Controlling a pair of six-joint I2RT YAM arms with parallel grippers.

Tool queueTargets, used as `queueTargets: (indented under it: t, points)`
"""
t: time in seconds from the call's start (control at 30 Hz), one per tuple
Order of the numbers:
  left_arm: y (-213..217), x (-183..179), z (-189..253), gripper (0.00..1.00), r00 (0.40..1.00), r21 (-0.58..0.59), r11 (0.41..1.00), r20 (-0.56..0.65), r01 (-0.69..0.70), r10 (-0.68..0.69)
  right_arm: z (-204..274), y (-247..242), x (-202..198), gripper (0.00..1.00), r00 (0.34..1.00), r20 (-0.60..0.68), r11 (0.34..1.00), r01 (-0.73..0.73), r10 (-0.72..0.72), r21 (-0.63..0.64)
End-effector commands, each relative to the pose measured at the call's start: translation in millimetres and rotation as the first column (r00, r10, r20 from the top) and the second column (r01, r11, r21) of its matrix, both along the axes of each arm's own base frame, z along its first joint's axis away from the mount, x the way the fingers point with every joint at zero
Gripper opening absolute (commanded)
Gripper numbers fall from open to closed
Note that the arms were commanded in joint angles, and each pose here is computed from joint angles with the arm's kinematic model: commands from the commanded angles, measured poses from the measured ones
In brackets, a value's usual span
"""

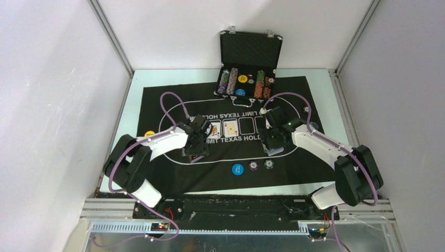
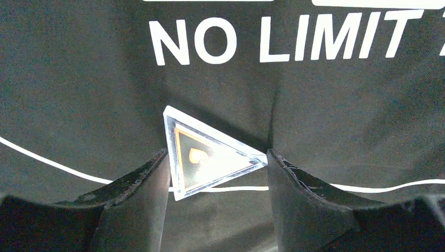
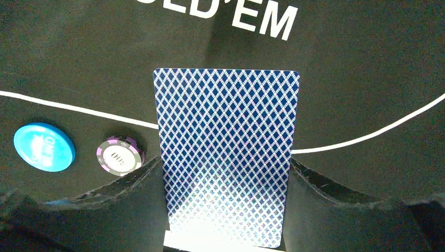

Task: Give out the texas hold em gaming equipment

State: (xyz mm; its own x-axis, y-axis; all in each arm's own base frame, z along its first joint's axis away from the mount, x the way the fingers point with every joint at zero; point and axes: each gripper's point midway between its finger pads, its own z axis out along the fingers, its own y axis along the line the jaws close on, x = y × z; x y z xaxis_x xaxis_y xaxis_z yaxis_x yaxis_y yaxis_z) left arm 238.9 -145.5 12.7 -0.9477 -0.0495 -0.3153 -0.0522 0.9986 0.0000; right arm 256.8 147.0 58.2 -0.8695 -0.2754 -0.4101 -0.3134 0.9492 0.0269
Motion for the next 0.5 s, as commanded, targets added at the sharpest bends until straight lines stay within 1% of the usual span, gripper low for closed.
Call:
queueTargets:
  t: [0.0, 0.2, 0.23, 0.3, 0.47]
  points:
    - [14.5, -12.1, -2.7, 0.5, 0.999, 0.078, 0.997, -0.043, -0.016, 0.02, 3.7, 1.9, 7.0, 0.0, 0.999, 0.037, 1.0, 0.005, -0.005, 0.0]
    - [21.7, 3.7, 20.7, 0.41, 0.995, 0.065, 0.994, 0.053, -0.087, 0.083, 6.5, 2.1, 7.5, 0.0, 0.999, 0.045, 1.0, 0.004, -0.004, 0.004]
    - [27.3, 8.0, 25.1, 0.38, 0.991, 0.056, 0.991, 0.072, -0.12, 0.116, 7.2, 2.9, 7.1, 0.0, 0.999, 0.046, 1.0, 0.001, -0.002, 0.008]
    - [39.2, 15.7, 30.2, 0.36, 0.979, 0.043, 0.982, 0.101, -0.183, 0.178, 7.9, 4.3, 6.6, 0.0, 0.999, 0.045, 1.0, -0.002, 0.001, 0.016]
    - [65.1, 45.7, 47.4, 0.35, 0.933, -0.001, 0.951, 0.192, -0.309, 0.303, 10.6, 4.1, 6.8, 0.0, 0.999, 0.053, 1.0, 0.0, -0.001, 0.017]
